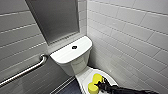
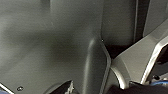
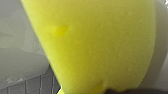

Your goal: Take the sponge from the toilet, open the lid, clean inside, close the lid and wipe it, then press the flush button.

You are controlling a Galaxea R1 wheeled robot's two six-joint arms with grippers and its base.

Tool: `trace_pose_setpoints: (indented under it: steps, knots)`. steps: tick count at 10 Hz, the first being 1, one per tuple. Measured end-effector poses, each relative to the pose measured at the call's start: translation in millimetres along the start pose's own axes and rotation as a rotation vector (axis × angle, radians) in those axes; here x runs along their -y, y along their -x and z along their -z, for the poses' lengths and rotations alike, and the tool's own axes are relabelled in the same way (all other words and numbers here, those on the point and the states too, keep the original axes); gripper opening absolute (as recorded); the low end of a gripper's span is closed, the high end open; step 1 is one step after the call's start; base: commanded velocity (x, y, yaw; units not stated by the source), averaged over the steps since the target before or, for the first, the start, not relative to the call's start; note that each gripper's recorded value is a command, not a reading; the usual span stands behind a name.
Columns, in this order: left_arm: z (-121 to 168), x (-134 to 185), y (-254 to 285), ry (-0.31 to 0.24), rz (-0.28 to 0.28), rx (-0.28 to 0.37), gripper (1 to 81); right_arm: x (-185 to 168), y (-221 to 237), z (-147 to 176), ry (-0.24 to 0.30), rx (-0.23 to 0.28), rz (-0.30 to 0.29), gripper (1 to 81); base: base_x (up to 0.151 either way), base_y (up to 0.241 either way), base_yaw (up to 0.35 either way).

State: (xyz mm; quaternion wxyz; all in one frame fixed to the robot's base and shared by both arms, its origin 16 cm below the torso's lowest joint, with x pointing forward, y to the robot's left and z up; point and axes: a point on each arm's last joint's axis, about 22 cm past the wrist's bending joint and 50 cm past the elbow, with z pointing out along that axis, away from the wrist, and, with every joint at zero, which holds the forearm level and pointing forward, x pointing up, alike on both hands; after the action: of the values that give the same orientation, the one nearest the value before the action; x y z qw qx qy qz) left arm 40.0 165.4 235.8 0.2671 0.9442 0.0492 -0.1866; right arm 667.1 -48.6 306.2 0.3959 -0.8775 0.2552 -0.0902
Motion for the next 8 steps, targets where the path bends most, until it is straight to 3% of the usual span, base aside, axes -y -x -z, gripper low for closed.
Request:
trace_pose_setpoints:
  steps: [5,8]
  knots:
    - [0,0,0,0.0,-0.001,0.001,81.1,-56,34,77,0.071,-0.027,-0.057,1.0,0.0,0.0,0.0]
    - [0,0,0,-0.001,-0.001,0.0,81.1,-126,49,146,0.189,-0.067,-0.074,1.0,0.0,0.0,0.0]
